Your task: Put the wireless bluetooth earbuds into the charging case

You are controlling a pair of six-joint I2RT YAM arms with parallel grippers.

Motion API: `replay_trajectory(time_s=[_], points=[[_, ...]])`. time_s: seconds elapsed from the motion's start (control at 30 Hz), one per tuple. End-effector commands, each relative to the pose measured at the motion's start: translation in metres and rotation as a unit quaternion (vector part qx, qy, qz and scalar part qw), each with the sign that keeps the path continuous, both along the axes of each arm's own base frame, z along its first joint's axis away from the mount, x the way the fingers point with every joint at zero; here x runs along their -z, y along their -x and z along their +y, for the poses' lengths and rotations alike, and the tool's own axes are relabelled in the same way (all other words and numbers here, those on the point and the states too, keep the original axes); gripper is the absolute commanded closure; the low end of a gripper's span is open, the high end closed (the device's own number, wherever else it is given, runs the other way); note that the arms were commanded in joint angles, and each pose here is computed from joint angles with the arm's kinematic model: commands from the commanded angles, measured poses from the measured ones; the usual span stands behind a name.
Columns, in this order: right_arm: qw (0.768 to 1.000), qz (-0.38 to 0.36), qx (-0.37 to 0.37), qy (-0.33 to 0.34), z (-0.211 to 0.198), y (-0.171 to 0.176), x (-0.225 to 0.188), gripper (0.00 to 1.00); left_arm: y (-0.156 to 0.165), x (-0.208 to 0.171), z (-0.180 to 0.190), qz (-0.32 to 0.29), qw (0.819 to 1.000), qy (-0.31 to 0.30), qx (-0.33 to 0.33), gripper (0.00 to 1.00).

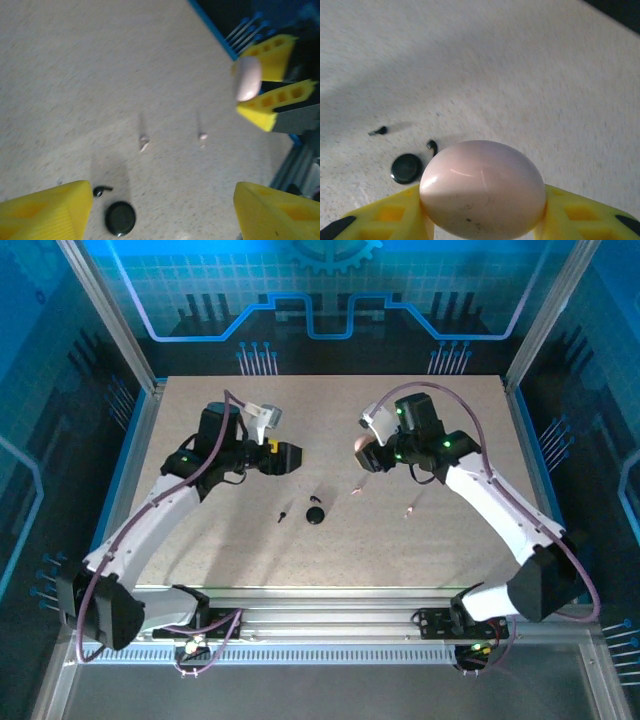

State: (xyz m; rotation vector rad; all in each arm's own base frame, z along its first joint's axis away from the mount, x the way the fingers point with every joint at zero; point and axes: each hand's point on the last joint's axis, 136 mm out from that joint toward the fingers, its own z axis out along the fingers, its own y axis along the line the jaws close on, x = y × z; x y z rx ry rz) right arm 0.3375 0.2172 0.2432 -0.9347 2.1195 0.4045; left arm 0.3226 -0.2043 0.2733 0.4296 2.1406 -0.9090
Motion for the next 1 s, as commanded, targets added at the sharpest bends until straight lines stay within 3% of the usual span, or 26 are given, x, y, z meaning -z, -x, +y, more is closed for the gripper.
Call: replay_trajectory(time_s=[0.0, 0.3, 0.67, 0.8, 0.97], points=[[0.991, -0.082, -0.104, -0.012, 0.030, 0.015, -0.023, 0.53, 0.022, -0.041, -0.021, -0.075, 0.993, 0.046, 0.080, 0.26], [0.944, -0.234, -0.231, 0.025, 0.066, 0.045, -0.037, 0.54, 0.039, -0.061, -0.040, -0.100, 0.984, 0.072, 0.126, 0.35], [0.944, -0.253, -0.212, 0.022, 0.079, 0.038, -0.048, 0.54, 0.043, -0.053, -0.058, -0.054, 0.988, 0.087, 0.119, 0.43], [0.940, -0.262, -0.216, 0.023, 0.082, 0.042, -0.052, 0.54, 0.034, -0.049, -0.055, -0.040, 0.992, 0.081, 0.087, 0.51], [0.937, -0.272, -0.218, 0.022, 0.083, 0.045, -0.056, 0.54, 0.032, -0.044, -0.058, -0.025, 0.993, 0.080, 0.084, 0.52]])
